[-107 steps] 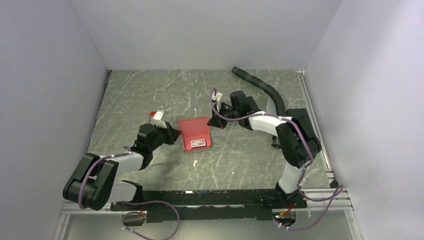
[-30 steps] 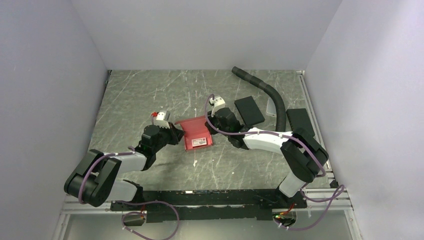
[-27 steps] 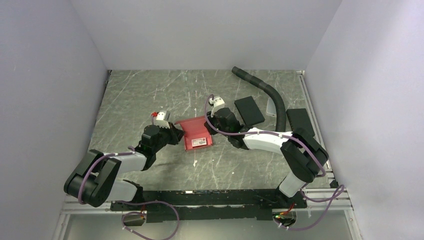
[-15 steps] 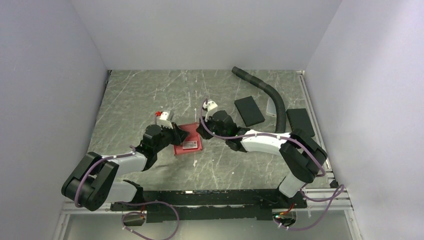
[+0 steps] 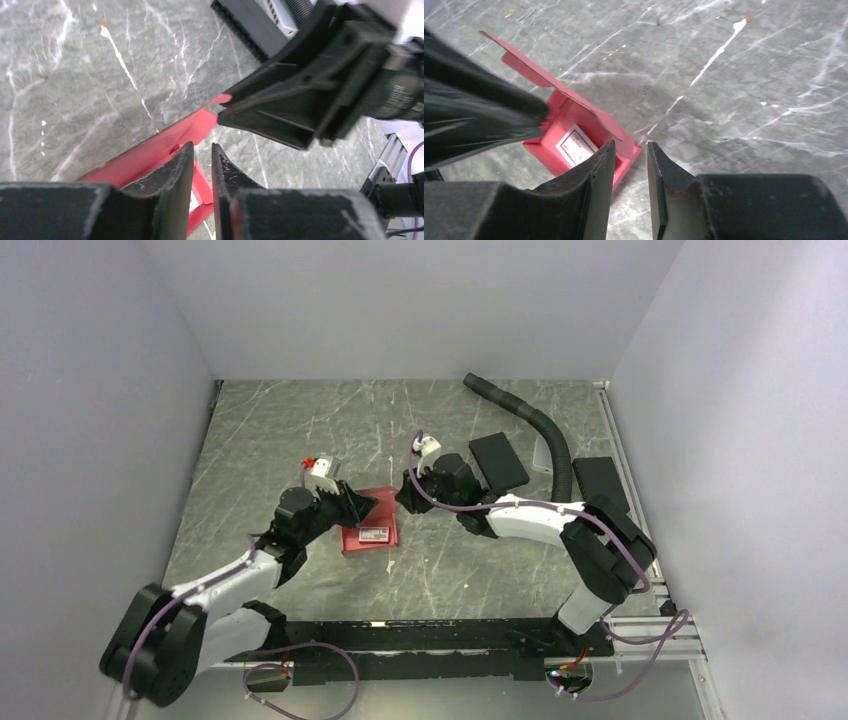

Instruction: Fold the paper box

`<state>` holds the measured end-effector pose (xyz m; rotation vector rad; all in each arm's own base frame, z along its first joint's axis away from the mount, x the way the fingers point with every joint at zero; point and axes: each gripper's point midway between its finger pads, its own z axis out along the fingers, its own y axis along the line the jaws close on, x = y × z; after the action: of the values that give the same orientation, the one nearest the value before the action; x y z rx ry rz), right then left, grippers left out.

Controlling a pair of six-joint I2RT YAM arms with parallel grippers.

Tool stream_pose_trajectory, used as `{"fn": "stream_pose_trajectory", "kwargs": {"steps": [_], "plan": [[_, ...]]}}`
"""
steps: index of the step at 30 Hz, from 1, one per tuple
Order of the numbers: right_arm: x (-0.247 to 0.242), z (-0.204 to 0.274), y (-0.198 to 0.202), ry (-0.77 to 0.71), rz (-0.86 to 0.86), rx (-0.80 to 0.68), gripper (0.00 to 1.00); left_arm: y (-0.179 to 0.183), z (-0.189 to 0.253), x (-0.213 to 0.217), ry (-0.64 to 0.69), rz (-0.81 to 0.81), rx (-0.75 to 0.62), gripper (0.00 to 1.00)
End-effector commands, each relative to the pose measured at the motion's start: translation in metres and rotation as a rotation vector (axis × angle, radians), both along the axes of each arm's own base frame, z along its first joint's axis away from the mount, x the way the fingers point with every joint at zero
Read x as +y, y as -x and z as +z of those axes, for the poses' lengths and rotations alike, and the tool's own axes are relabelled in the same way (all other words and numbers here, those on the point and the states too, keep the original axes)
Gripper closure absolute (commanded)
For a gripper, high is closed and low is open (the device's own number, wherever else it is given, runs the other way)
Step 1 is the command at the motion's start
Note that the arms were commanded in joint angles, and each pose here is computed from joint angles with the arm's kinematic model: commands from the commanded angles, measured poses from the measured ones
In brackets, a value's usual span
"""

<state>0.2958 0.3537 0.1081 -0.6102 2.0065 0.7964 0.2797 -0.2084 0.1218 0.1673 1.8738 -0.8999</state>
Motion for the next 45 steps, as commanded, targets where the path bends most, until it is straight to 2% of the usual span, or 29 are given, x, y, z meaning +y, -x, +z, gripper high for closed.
{"fn": "stream_pose_trajectory", "kwargs": {"steps": [1,3,6,8,12,15,21,24,27,31,33,35,39,43,45], "plan": [[0.0,0.038,-0.013,-0.065,0.039,-0.076,0.63,0.009,0.041,0.005,-0.023,-0.013,-0.045,0.71],[0.001,0.044,-0.007,-0.075,0.105,-0.091,0.56,0.019,0.049,0.012,-0.047,-0.007,-0.038,0.66],[0.005,0.053,0.008,-0.073,0.267,-0.137,0.47,0.028,0.058,0.035,-0.08,0.098,-0.021,0.58],[0.002,0.057,0.017,-0.058,0.385,-0.163,0.46,0.028,0.05,0.051,-0.093,0.205,0.003,0.54],[-0.021,0.066,0.024,-0.05,0.593,-0.237,0.46,0.03,0.026,0.089,-0.16,0.413,0.119,0.56],[-0.034,0.065,0.02,-0.004,0.634,-0.28,0.46,0.033,0.018,0.103,-0.179,0.481,0.143,0.52],[-0.029,0.061,0.01,0.151,0.745,-0.344,0.28,0.034,0.011,0.102,-0.156,0.482,0.139,0.49],[-0.018,0.057,0.01,0.204,0.793,-0.331,0.24,0.033,0.008,0.103,-0.15,0.487,0.139,0.49],[-0.009,0.046,0.005,0.199,0.771,-0.24,0.24,0.034,0.005,0.11,-0.161,0.524,0.147,0.5],[-0.012,0.042,0.003,0.187,0.715,-0.211,0.32,0.037,0.005,0.123,-0.164,0.596,0.151,0.61],[-0.02,0.043,-0.013,0.213,0.638,-0.206,0.45,0.039,0.004,0.134,-0.166,0.656,0.158,0.69],[-0.027,0.043,-0.025,0.197,0.569,-0.164,0.58,0.04,0.001,0.143,-0.173,0.702,0.161,0.7],[-0.033,0.02,-0.04,0.209,0.473,-0.087,0.75,0.033,-0.007,0.149,-0.206,0.735,0.152,0.71],[-0.025,-0.006,-0.046,0.2,0.411,0.017,0.86,0.016,-0.012,0.137,-0.223,0.673,0.122,0.74],[-0.022,-0.013,-0.046,0.201,0.383,0.047,0.88,0.004,-0.007,0.128,-0.204,0.639,0.095,0.76]]}}
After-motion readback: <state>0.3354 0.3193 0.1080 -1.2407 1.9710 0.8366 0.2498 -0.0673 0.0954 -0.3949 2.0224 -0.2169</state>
